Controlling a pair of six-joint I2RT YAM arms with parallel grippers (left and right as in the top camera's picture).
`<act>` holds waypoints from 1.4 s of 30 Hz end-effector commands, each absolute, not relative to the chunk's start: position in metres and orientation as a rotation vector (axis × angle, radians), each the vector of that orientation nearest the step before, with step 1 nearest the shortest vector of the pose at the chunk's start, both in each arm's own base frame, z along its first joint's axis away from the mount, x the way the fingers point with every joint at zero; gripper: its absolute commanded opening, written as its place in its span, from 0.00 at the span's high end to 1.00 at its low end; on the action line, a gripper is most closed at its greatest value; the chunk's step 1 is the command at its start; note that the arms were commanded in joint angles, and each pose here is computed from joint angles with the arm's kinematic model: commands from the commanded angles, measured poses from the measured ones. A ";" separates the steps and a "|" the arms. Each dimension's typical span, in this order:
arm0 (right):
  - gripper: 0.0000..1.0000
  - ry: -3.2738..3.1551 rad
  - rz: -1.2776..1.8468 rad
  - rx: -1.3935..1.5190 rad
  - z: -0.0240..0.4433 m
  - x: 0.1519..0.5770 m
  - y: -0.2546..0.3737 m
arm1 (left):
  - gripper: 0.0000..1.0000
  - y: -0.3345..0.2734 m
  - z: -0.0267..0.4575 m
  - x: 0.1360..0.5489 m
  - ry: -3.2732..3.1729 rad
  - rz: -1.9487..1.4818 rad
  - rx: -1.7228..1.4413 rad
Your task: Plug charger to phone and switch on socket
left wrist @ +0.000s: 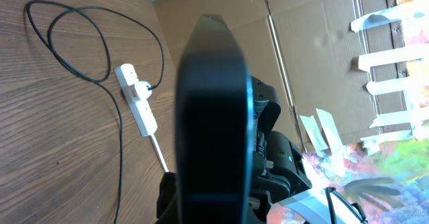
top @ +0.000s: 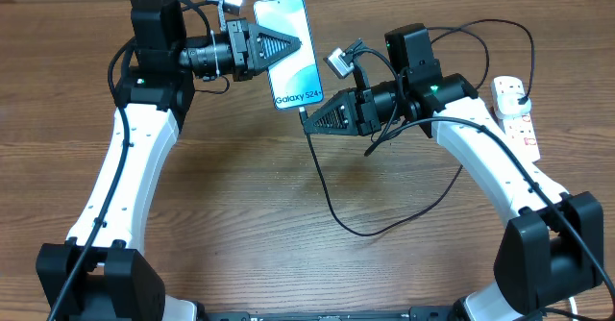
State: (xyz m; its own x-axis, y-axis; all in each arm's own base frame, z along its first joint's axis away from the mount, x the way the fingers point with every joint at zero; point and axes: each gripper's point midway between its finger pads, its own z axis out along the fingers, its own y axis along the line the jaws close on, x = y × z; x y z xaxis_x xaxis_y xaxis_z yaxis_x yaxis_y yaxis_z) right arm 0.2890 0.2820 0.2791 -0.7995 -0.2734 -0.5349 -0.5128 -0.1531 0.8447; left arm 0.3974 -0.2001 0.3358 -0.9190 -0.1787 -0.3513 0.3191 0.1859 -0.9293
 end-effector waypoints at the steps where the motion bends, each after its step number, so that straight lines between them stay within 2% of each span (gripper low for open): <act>1: 0.96 1.893 2.032 -0.925 0.290 0.295 0.280 | 0.96 -0.204 0.347 0.388 2.072 -1.826 0.195; 22: 0.96 1.890 2.035 -0.927 0.291 0.294 0.280 | 0.96 -0.212 0.347 0.384 2.042 -1.794 0.285; 42: 0.96 1.911 2.020 -0.912 0.289 0.297 0.281 | 0.96 -0.212 0.348 0.382 2.067 -1.834 0.244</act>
State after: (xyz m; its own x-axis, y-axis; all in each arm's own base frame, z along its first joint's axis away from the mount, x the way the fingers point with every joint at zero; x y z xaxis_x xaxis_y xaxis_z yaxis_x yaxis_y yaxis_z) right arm 0.2909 0.2826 0.2789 -0.8034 -0.2726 -0.5294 -0.5102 -0.1435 0.8480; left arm 0.3975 -0.2014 0.3361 -0.9163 -0.1777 -0.3590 0.3266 0.1877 -0.9263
